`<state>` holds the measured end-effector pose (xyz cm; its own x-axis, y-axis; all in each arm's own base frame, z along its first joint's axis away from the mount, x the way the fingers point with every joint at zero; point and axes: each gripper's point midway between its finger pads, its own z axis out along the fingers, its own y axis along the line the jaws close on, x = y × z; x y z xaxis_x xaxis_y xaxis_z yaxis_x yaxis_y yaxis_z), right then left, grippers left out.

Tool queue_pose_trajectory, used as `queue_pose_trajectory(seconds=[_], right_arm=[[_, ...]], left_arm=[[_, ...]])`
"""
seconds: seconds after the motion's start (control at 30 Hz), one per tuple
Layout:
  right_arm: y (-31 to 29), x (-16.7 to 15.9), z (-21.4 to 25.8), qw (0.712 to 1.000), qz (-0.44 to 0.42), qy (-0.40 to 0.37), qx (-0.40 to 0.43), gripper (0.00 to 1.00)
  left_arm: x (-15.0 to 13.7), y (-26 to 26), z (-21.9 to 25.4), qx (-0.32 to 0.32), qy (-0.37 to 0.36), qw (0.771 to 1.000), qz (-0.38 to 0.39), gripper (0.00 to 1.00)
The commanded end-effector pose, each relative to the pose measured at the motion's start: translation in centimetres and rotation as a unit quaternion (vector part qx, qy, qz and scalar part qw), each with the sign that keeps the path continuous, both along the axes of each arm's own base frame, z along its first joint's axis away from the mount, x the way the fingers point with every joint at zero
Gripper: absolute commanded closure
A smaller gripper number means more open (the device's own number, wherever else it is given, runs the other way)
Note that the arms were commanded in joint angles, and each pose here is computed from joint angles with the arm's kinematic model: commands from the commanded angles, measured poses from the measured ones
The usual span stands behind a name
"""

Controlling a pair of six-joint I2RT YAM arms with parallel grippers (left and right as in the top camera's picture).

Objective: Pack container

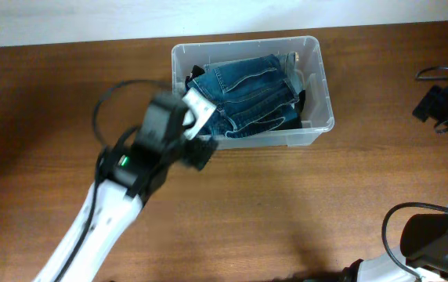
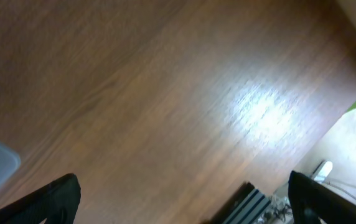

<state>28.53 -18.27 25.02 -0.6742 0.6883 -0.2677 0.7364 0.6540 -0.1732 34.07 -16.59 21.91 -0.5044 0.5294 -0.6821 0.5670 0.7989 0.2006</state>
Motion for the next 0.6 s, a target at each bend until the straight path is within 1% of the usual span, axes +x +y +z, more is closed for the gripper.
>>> queue_pose_trajectory(seconds=[0.0, 0.2, 0.33, 0.43, 0.57], right_arm=[[-0.2, 0.0, -0.1, 1.0, -0.001, 0.005, -0.003, 0.02], [-0.2, 0.0, -0.1, 1.0, -0.001, 0.005, -0.003, 0.02], [-0.2, 0.0, -0.1, 1.0, -0.001, 0.005, -0.003, 0.02], [-0.2, 0.0, -0.1, 1.0, -0.001, 0.005, -0.003, 0.02], [-0.2, 0.0, -0.1, 1.0, -0.001, 0.005, -0.003, 0.02]], left_arm=[[-2.2, 2.5, 0.3, -0.031, -0.041, 0.999, 0.003, 0.0], [-6.9, 6.6, -1.1, -0.064, -0.091, 0.993, 0.032, 0.01], [-9.9, 8.6, -1.5, -0.081, -0.145, 0.985, 0.048, 0.01], [-11.3, 9.5, -1.6, -0.097, -0.182, 0.977, 0.058, 0.01], [-12.4, 10.5, -1.7, -0.111, -0.223, 0.966, 0.071, 0.01]])
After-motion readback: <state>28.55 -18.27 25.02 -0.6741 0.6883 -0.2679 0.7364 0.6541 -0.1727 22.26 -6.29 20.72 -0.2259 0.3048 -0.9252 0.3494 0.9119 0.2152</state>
